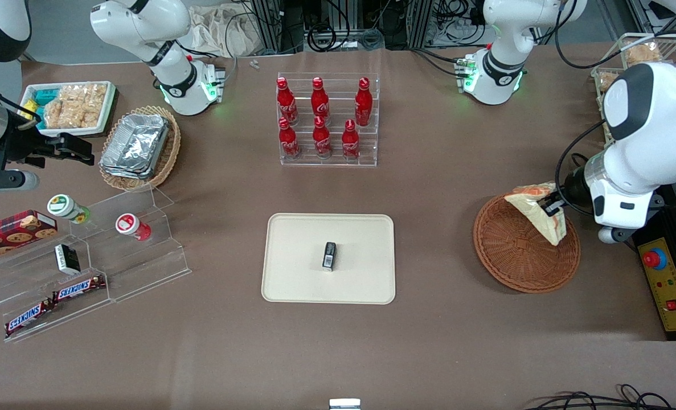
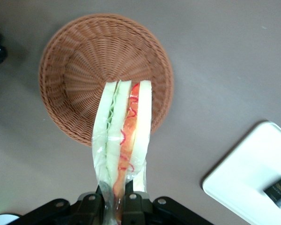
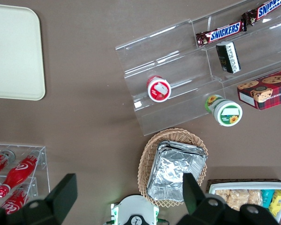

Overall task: Place sandwich from basket to tray
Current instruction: 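Carry the sandwich over the white tray beside the black tissue pack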

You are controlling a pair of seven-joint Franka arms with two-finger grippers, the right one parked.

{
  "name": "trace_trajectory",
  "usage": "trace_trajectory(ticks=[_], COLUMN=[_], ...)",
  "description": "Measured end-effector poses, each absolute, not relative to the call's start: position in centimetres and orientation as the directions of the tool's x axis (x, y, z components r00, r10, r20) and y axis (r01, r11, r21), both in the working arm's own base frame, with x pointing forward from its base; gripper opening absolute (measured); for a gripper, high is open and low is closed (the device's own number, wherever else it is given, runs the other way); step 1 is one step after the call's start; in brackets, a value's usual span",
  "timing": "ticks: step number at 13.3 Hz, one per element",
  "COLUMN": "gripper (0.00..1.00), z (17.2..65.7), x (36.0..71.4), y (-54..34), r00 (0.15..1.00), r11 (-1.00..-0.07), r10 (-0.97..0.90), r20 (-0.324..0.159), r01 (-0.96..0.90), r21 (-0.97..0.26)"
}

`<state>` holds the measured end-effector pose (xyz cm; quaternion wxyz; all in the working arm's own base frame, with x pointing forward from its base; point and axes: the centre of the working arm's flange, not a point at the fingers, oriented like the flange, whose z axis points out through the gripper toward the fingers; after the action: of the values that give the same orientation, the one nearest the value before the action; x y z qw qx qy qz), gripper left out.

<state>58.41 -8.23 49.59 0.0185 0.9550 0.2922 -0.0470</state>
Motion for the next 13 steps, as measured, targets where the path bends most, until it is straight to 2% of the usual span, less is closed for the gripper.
trace_trajectory(ticks=[3, 6, 10, 13], gripper=[0.15, 0.15, 0.15, 0.15], z=[50.5, 48.5, 44.2, 38.8], x=[57.5, 55.2, 53.6, 54.4], y=[-15.6, -24.0, -32.5, -36.5], r00=[0.909, 0.98, 0.999, 0.998], r11=[-0.912, -0.983, -1.0, -0.998], r10=[0.406, 0.182, 0.019, -0.031], r20=[-0.09, -0.079, -0.047, -0.046], r01=[0.41, 0.181, 0.019, -0.028], r21=[0.029, -0.025, 0.002, 0.06])
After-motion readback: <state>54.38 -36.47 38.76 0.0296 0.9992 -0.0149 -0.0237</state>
